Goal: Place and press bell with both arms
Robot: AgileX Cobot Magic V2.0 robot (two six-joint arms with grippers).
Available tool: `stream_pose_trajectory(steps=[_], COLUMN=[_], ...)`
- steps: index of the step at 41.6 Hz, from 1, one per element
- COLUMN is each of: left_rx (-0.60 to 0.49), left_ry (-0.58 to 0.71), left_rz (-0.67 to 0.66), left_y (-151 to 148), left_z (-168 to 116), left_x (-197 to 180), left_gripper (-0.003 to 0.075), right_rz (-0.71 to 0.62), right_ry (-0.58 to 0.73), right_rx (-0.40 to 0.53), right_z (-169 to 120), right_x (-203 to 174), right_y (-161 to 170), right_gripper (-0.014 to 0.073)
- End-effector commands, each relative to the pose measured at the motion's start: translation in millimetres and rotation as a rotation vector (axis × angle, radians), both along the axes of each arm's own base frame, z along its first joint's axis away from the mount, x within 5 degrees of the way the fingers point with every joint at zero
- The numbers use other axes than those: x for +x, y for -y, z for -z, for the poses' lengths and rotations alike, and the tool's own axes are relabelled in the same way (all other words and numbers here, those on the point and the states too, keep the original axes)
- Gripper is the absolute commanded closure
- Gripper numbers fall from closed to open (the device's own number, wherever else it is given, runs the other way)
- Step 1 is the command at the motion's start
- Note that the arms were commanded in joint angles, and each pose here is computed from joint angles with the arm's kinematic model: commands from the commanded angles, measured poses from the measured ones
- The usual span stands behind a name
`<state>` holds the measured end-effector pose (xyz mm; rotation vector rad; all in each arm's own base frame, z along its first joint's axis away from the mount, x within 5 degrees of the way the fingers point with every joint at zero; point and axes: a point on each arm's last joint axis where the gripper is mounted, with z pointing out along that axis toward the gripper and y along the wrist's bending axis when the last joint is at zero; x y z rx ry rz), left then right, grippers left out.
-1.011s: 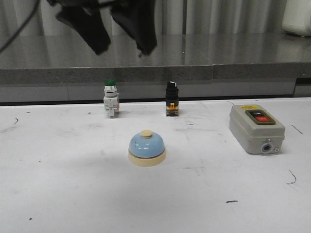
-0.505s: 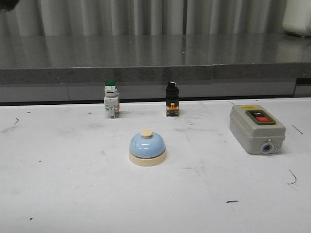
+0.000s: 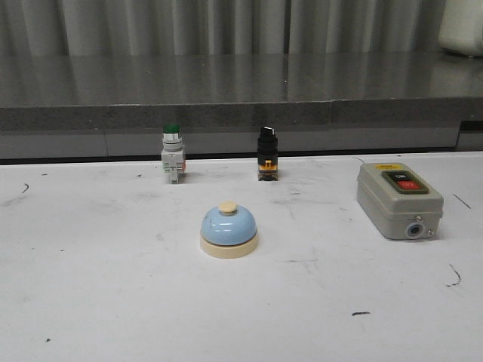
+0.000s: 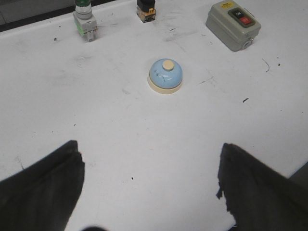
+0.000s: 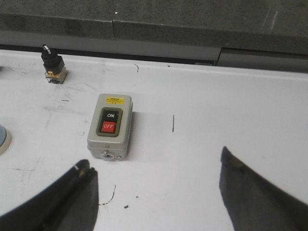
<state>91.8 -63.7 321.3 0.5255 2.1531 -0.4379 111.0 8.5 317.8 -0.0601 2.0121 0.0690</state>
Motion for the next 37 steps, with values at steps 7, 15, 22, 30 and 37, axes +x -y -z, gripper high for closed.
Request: stream_pose_trajectory(steps=[7, 15, 22, 30, 37], left_rx=[-0.073, -0.073, -0.073, -0.073, -0.073], left_ry=[0.071, 0.071, 0.071, 0.071, 0.071], left_rz=[-0.011, -0.011, -0.011, -0.011, -0.011], left_y=[2, 2, 2, 2, 2], left_z=[-14, -14, -14, -14, -14], left_x=[3, 3, 3, 3, 3], left_gripper=[0.0164, 0.0164, 0.0164, 0.0164, 0.0164], right_rz=[0.004, -0.005, -0.117, -0.314, -0.463], right_ry=[0.091, 0.024, -0.096, -0.193, -0.244], right_rx=[-0.011, -0.015, -0.036, -0.096, -0.135], right_z=[-16, -15, -28, -44, -50], right_x=[4, 13, 33, 65, 90], right_y=[1, -1, -17, -54, -97], right_gripper=[0.0041, -0.0064, -0.0057, -0.0057, -0.0006])
